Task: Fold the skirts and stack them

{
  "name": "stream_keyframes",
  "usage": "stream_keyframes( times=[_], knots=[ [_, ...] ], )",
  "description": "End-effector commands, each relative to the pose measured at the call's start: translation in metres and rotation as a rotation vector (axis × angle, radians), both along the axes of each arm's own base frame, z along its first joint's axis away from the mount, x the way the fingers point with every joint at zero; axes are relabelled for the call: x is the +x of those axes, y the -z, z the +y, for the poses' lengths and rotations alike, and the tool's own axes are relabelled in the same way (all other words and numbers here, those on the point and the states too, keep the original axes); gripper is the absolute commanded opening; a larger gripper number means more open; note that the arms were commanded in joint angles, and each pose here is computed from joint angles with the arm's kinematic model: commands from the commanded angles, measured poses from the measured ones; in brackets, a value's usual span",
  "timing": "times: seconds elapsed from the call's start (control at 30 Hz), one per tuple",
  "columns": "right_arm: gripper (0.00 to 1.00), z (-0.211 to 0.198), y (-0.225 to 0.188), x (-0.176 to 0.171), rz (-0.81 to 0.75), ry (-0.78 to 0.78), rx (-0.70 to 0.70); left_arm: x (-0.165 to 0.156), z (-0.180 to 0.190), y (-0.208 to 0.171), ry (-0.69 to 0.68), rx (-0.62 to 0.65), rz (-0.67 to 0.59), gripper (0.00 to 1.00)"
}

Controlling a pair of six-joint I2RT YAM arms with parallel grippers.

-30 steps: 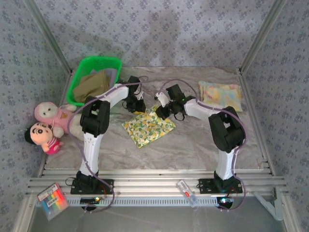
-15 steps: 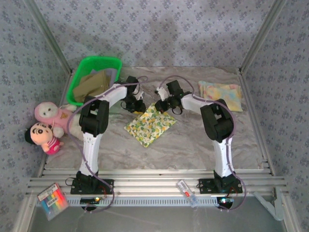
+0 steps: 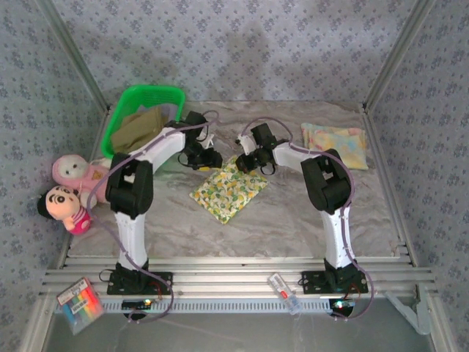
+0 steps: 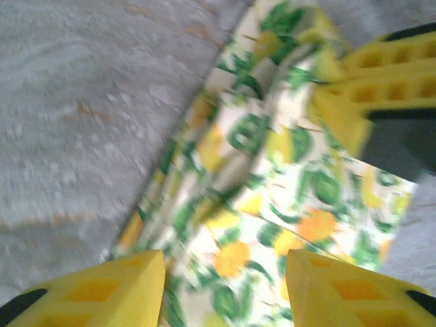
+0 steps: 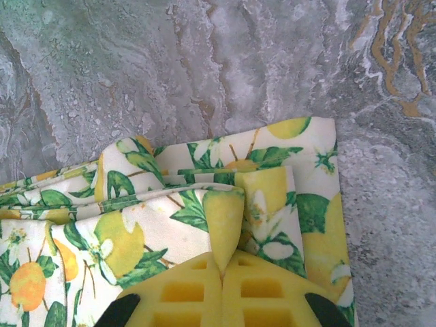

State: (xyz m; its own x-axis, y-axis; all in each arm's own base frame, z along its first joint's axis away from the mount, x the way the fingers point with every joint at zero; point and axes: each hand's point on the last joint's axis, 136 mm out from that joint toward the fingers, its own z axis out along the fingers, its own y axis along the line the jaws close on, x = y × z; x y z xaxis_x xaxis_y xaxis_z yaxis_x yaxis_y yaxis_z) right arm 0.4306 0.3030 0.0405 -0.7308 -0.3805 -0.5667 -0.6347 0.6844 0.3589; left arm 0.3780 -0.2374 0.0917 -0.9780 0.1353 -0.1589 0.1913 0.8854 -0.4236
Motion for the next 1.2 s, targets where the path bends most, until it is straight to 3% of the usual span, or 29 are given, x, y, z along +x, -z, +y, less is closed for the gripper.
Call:
stream_keyframes(
  times=[0.0,0.17,0.4,0.57,0.83,1.03,1.1,1.17],
  knots=[
    [0.00,0.000,0.006,-0.001,0.033,0.027,-0.018,-0.028,-0.028,-0.024,-0.052,-0.087,0.015,0.49],
    [0.00,-0.002,0.010,-0.001,0.040,0.044,-0.029,-0.060,-0.046,0.006,-0.105,-0.073,0.123,0.44],
    [0.00,-0.006,0.014,-0.002,0.050,0.055,-0.038,-0.086,0.019,0.076,-0.296,0.172,0.234,0.37],
    [0.04,-0.012,0.007,-0.002,0.054,0.076,-0.055,-0.092,0.039,0.096,-0.376,0.142,0.261,0.38],
    [0.41,-0.032,-0.042,-0.005,-0.007,0.286,-0.106,-0.088,0.041,0.100,-0.361,0.167,0.253,0.37],
    [0.74,0.019,-0.052,-0.051,0.108,0.142,-0.001,-0.088,0.045,0.102,-0.369,0.173,0.254,0.37],
    [0.80,0.031,-0.049,-0.059,0.152,0.124,0.041,-0.088,0.047,0.103,-0.375,0.173,0.251,0.37],
    [1.00,0.040,-0.043,-0.065,0.205,0.118,0.085,-0.087,0.048,0.104,-0.378,0.170,0.251,0.37]
  ],
)
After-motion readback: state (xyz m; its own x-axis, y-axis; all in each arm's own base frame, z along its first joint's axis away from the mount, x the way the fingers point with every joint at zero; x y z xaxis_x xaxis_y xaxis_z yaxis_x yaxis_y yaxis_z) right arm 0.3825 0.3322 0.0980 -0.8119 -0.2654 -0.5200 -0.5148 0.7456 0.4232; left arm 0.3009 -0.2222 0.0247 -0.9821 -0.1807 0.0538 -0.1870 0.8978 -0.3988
